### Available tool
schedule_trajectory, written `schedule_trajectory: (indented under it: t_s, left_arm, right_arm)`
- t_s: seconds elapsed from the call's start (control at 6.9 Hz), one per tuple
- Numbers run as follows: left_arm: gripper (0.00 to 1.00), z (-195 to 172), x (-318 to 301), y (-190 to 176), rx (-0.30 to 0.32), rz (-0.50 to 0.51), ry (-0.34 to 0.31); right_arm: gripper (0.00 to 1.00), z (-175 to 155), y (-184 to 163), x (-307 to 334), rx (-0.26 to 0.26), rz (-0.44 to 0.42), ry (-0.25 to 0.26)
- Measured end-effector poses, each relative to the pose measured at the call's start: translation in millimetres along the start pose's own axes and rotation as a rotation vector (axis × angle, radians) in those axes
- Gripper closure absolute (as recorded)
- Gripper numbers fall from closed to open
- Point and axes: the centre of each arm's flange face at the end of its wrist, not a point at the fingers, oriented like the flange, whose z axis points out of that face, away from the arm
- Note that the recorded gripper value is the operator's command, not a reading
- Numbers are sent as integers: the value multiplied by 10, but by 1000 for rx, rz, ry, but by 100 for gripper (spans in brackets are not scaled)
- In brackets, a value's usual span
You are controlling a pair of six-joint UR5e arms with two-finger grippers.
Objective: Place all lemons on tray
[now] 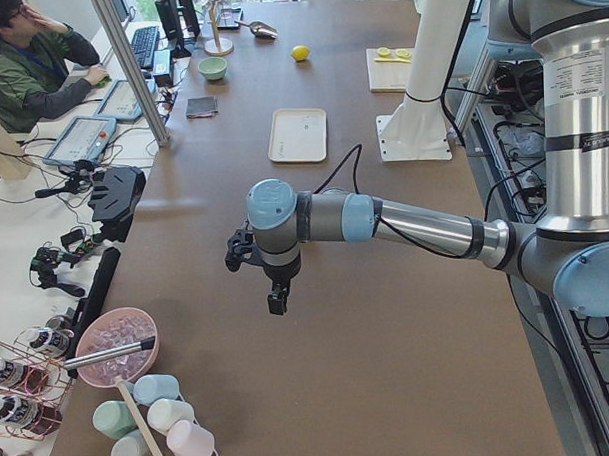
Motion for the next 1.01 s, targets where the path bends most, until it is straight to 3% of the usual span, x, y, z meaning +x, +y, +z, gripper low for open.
schedule_trajectory:
  t_s: [0.72,1.01]
  left_arm:
    - [2,-238,235,-161,100,96,-7]
    - [2,-337,308,-339,200,196,-25]
  right_arm:
    - [0,-278,-325,-200,67,-54,9]
    - [0,-489,-567,-349,115,-91,16]
